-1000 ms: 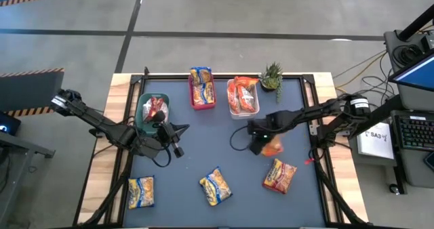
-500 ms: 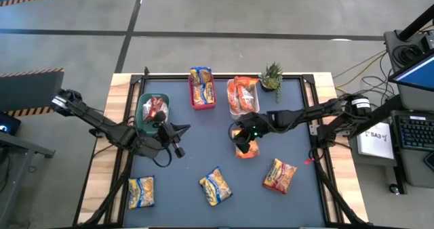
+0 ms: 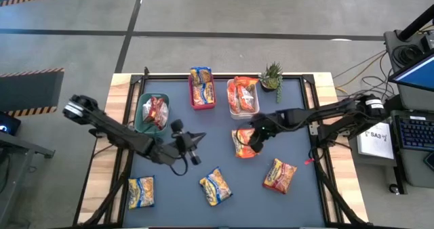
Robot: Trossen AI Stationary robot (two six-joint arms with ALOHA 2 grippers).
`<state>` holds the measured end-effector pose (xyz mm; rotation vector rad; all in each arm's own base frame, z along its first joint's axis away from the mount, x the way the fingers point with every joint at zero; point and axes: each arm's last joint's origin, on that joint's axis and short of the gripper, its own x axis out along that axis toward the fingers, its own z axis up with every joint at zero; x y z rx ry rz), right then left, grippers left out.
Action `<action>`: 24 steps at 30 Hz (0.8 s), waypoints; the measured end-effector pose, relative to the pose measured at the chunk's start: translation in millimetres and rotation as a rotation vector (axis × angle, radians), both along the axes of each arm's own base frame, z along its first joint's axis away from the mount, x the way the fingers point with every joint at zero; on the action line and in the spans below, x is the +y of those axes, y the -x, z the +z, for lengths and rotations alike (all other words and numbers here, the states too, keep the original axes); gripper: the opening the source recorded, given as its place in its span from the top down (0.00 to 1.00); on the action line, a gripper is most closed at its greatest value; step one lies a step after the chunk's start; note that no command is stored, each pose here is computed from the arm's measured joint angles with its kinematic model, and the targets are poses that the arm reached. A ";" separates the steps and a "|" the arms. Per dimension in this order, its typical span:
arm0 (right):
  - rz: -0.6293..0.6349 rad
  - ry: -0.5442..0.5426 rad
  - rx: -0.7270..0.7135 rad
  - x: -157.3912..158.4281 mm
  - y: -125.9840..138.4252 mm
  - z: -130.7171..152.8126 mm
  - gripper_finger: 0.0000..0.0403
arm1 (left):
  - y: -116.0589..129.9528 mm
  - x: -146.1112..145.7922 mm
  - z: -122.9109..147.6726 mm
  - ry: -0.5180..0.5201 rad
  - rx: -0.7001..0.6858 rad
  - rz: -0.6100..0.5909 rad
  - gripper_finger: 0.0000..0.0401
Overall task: Sort Maruchan noodles
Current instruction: Put the orange noodle pack into the white bin
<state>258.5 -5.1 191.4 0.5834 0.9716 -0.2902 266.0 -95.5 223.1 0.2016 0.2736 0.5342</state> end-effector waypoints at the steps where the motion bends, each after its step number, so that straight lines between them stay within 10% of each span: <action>1: -0.025 0.018 0.053 -0.7 4.6 -3.1 0.98 | -6.5 -0.7 0.2 0.003 0.009 -0.025 1.00; 9: -0.114 0.067 0.307 -0.6 19.1 -24.4 0.98 | -49.4 -4.8 -11.4 -0.019 0.097 -0.111 1.00; 24: 0.013 0.047 0.039 11.9 -15.5 -27.9 0.98 | -72.1 8.3 -36.9 0.111 0.177 -0.290 1.00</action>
